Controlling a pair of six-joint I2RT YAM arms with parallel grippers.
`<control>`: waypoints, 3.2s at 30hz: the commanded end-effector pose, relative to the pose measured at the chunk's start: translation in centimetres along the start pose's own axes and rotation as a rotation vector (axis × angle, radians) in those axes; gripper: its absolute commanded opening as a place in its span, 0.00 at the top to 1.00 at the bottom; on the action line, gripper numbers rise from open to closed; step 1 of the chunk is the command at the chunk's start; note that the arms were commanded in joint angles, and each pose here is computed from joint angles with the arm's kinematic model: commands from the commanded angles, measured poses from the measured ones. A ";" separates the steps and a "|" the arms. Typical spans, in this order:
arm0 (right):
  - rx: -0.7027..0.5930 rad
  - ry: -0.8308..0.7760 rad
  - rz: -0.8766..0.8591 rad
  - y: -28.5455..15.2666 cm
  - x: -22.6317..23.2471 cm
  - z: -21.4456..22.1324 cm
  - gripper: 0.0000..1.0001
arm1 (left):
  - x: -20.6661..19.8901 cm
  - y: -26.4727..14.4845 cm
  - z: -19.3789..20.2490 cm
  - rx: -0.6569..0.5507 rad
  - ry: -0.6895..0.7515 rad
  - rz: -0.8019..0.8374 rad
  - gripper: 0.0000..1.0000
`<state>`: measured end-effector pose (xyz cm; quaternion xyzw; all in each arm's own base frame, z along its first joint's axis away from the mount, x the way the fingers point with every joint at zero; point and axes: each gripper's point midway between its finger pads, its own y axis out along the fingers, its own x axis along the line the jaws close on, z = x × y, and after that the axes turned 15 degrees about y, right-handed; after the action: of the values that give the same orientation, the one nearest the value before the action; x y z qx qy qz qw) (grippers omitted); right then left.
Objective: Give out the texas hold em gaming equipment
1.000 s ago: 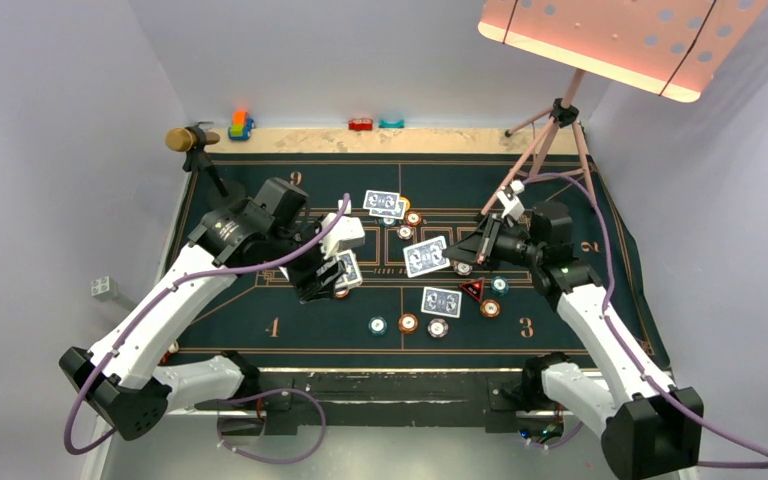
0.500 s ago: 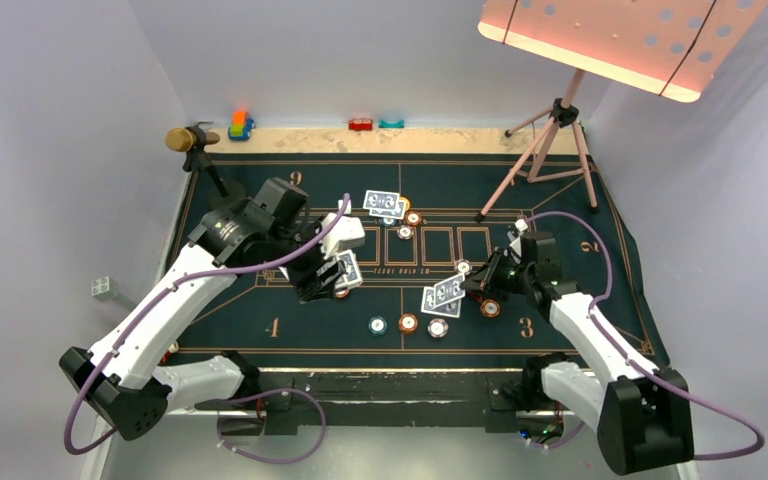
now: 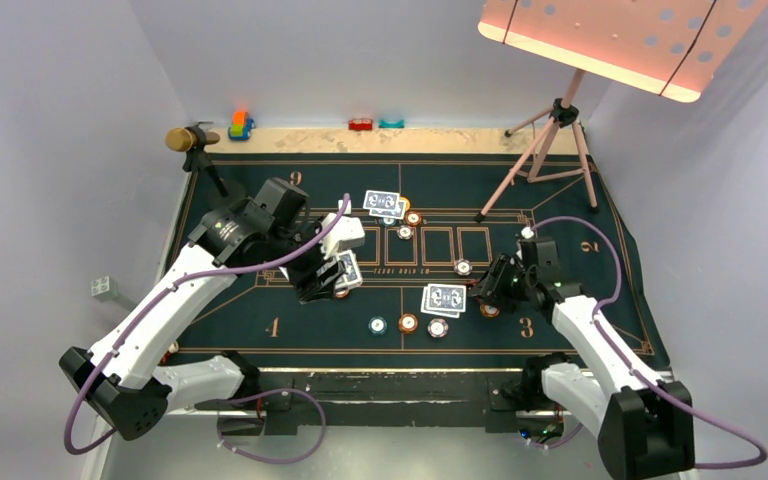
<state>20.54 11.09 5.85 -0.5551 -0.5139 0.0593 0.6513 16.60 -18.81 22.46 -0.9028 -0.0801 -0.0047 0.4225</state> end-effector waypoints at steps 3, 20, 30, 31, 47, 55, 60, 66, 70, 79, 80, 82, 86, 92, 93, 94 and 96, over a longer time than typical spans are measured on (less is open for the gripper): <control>-0.096 -0.059 -0.067 -3.6 3.8 -2.0 0.44 | 0.1 -0.5 -1.3 -0.055 0.013 -0.005 1.00; 0.387 -0.444 -0.796 -10.3 29.5 12.1 0.05 | 0.0 -0.2 -1.1 -0.049 0.004 0.001 1.00; 0.523 -0.460 -0.797 -7.6 30.2 16.3 0.02 | 0.2 -0.4 -1.3 -0.054 0.008 -0.007 1.00; 0.535 -0.458 -0.783 -7.0 30.0 16.5 0.02 | 0.1 -0.4 -1.3 -0.054 0.008 -0.007 1.00; 0.559 -0.373 -0.759 -5.8 28.6 15.5 0.45 | 0.0 -0.8 -1.4 -0.062 0.015 -0.010 1.00; 0.542 -0.337 -0.754 -5.7 27.2 14.5 0.53 | 0.0 -0.9 -1.6 -0.066 0.015 -0.011 1.00; 0.537 -0.333 -0.758 -5.9 27.1 14.2 0.57 | 0.0 -0.9 -1.6 -0.066 0.016 -0.014 1.00; 0.487 -0.332 -0.731 -6.0 26.3 12.7 0.57 | 0.0 -0.8 -1.4 -0.062 0.016 -0.015 1.00; 0.437 -0.330 -0.741 -7.1 25.9 11.1 0.55 | 0.0 -0.7 -1.4 -0.063 0.016 -0.012 1.00; 0.460 -0.357 -0.804 -8.3 27.4 12.4 0.18 | 0.1 -0.7 -1.4 -0.061 0.015 -0.012 1.00; 0.476 -0.372 -0.801 -8.0 27.7 13.1 0.16 | 0.1 -0.7 -1.4 -0.061 0.014 -0.012 1.00; 0.521 -0.403 -0.779 -7.4 27.8 14.9 0.13 | 0.1 -0.7 -1.5 -0.061 0.013 -0.011 1.00; 0.558 -0.397 -0.752 -5.9 28.0 15.9 0.16 | 0.1 -0.8 -1.6 -0.063 0.013 -0.012 1.00; 0.549 -0.386 -0.751 -6.0 28.1 15.7 0.36 | 0.0 -0.8 -1.5 -0.060 0.014 -0.010 1.00; 0.542 -0.383 -0.749 -6.1 28.0 15.6 0.39 | 0.0 -0.8 -1.5 -0.060 0.012 -0.009 1.00; 0.536 -0.379 -0.747 -6.2 27.8 15.4 0.41 | 0.0 -0.8 -1.5 -0.062 0.013 -0.010 1.00; 0.530 -0.368 -0.734 -6.0 27.1 15.1 0.45 | 0.0 -0.8 -1.5 -0.064 0.013 -0.011 1.00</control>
<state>18.45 37.16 22.94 -0.1279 -0.7351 0.0785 0.6612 16.55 -18.83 22.40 -0.9027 -0.0785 -0.0027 0.4229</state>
